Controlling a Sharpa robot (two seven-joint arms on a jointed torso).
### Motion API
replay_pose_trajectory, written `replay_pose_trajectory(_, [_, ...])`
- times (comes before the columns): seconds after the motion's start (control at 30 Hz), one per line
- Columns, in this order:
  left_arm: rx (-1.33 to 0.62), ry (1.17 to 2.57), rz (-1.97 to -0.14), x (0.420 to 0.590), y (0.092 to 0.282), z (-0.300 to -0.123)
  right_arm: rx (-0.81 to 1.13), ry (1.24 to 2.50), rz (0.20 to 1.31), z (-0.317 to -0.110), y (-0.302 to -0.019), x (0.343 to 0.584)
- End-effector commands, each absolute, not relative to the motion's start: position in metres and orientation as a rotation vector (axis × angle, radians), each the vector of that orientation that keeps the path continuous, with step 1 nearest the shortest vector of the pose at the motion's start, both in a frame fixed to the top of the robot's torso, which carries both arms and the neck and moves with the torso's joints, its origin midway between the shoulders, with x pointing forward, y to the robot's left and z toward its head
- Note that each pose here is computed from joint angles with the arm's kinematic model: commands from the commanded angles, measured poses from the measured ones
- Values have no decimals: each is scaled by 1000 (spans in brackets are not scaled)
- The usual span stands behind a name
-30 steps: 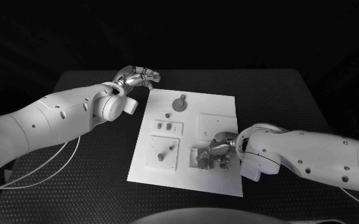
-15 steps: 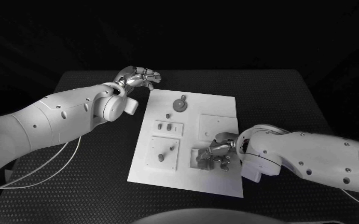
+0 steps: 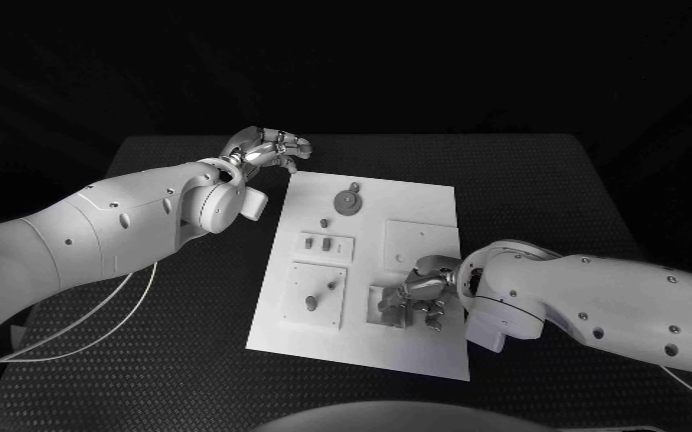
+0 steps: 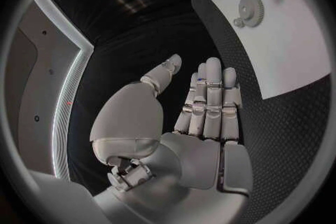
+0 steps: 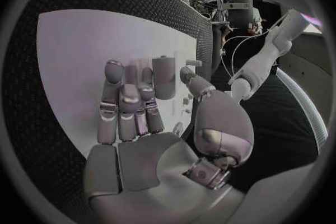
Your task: Assemble the parts on the task board
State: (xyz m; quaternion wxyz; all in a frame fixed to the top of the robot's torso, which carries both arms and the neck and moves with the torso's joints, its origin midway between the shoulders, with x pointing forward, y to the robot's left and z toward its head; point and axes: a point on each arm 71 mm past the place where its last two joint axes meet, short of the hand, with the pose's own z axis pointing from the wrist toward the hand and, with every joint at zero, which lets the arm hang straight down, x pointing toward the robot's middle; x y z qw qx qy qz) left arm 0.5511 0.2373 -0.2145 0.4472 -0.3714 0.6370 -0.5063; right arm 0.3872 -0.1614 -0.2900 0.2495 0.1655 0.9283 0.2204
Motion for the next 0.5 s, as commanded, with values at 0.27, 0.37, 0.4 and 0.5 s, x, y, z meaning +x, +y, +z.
replay_pose_trajectory(0.27, [-917,1578,-1272,551,236,-214,414,2541,640,-290,-159,382])
replay_pose_trajectory(0.37, [-917,1578,-1271,551,236,-214,413,2539,640,-290,-160,381])
replay_pose_trajectory(0.4, [-917,1578,-1271,551,236,-214,413,2539,640,-290,-160,381])
replay_pose_trajectory(0.5, [-917,1578,-1270,551,236,-214,412,2538,639,-289,-161,381])
